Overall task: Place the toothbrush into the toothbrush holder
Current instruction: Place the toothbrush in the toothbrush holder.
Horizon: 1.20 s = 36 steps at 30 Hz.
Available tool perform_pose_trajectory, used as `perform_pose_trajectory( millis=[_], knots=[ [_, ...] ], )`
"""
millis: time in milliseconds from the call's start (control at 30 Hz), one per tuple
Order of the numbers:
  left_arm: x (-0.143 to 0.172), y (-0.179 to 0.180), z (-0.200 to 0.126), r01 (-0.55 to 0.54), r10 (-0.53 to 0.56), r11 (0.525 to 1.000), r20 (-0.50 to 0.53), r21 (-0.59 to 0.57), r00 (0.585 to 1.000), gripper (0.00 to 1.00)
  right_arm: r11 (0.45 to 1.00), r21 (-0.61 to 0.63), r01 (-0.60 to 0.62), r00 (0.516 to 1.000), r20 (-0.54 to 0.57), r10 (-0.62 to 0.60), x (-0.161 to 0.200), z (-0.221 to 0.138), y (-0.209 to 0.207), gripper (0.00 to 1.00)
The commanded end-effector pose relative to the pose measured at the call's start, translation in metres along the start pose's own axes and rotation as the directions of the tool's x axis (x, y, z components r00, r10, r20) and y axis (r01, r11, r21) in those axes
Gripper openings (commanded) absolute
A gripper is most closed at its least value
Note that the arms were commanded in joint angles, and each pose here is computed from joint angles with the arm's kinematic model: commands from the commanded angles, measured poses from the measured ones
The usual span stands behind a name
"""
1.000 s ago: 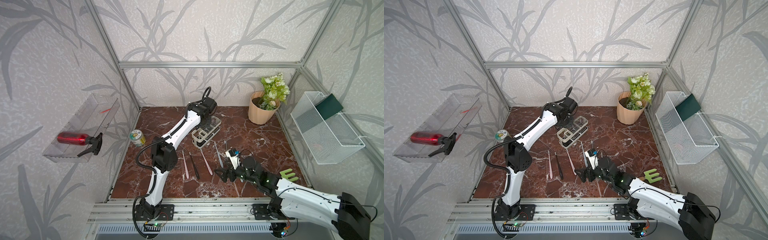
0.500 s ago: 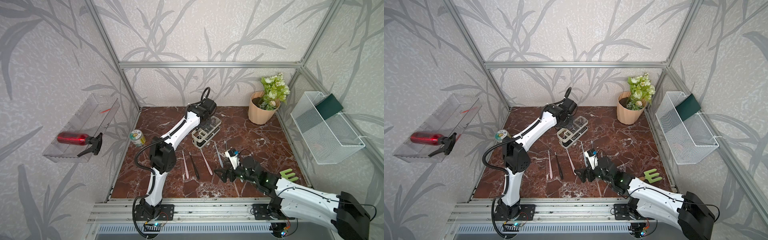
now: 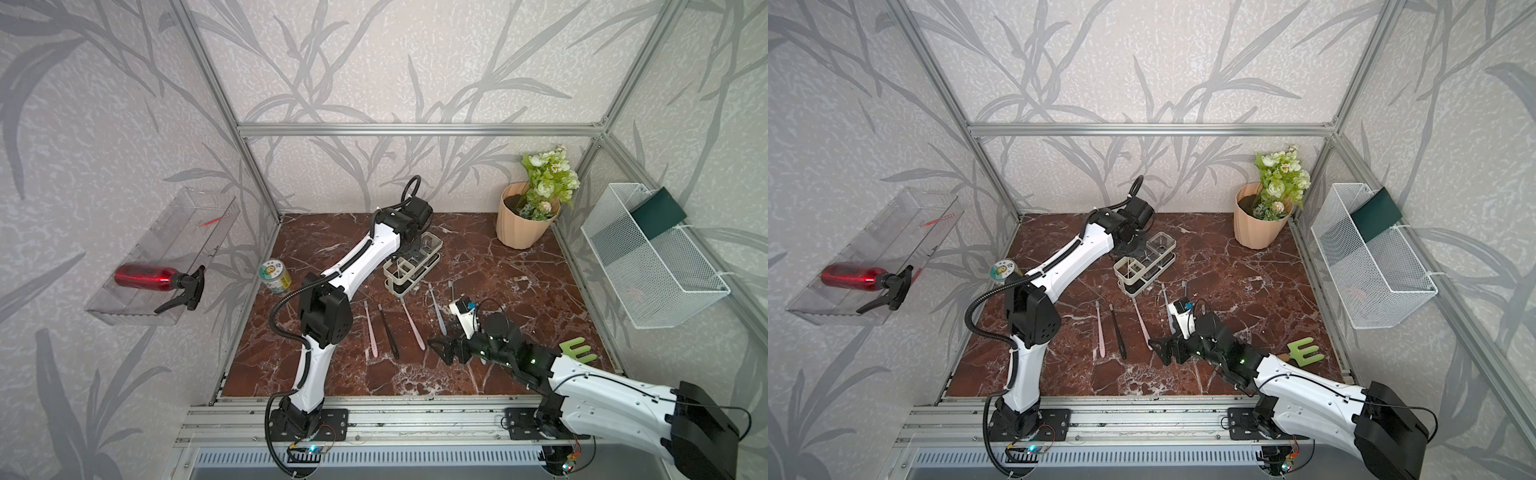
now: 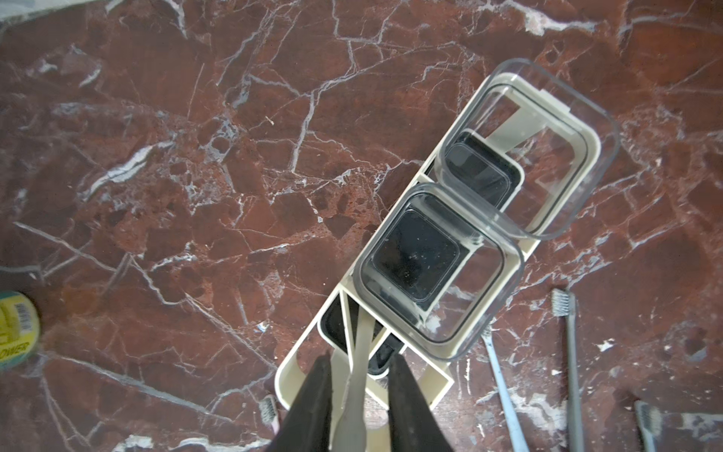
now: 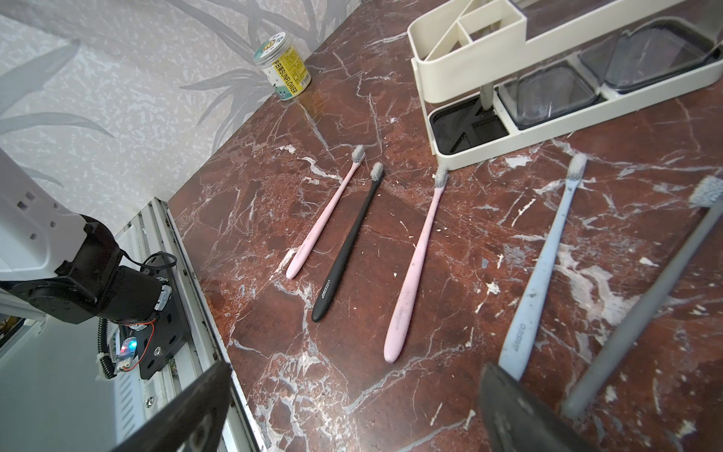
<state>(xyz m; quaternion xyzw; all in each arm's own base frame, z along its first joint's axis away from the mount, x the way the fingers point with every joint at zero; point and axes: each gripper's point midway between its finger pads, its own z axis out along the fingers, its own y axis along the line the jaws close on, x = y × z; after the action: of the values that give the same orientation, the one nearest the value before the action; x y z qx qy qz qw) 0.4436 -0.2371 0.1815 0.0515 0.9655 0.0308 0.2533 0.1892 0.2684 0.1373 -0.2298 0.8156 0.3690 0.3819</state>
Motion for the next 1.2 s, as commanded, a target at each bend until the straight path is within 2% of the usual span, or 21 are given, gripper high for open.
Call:
perform_pose_trajectory(
  millis=[0,100,167,333,467,700,967,1167],
  knots=[
    [-0.009,0.004,-0.020,0.007,-0.007,1.000,0.032,-0.002,0.999,0.43,1.000,0.013,0.009,0.999,0.032,-0.009,-0.006,-0.002,-0.002,0.98],
    [-0.013,0.006,-0.026,0.004,-0.003,1.000,0.044,-0.004,0.999,0.56,1.000,0.019,0.014,0.999,0.037,-0.014,-0.006,-0.003,-0.003,0.98],
    [-0.017,0.007,-0.033,0.004,-0.004,1.000,0.058,-0.003,0.998,0.61,1.000,0.021,0.014,0.999,0.038,-0.015,-0.006,-0.003,-0.003,0.98],
    [-0.027,0.014,-0.056,0.021,-0.021,1.000,0.105,0.002,0.994,0.66,1.000,0.019,0.015,0.999,0.043,-0.016,-0.006,-0.003,-0.003,0.99],
    [-0.023,0.033,-0.077,0.068,-0.062,0.997,0.122,-0.045,0.991,0.67,1.000,0.023,0.014,0.999,0.051,-0.015,-0.007,-0.004,-0.004,0.99],
    [0.023,0.062,-0.079,0.192,-0.183,0.978,0.102,-0.086,0.978,0.67,0.999,0.043,0.015,0.997,0.069,-0.018,-0.011,-0.008,-0.007,0.99],
    [0.099,0.087,-0.040,0.301,-0.297,0.947,0.046,-0.114,0.954,0.66,0.998,0.063,0.012,0.996,0.084,-0.018,-0.012,-0.012,-0.010,0.99],
    [0.134,0.095,-0.009,0.361,-0.363,0.927,-0.002,-0.097,0.932,0.64,0.998,0.063,0.010,0.997,0.075,-0.015,-0.011,-0.010,-0.010,0.99]
  ],
)
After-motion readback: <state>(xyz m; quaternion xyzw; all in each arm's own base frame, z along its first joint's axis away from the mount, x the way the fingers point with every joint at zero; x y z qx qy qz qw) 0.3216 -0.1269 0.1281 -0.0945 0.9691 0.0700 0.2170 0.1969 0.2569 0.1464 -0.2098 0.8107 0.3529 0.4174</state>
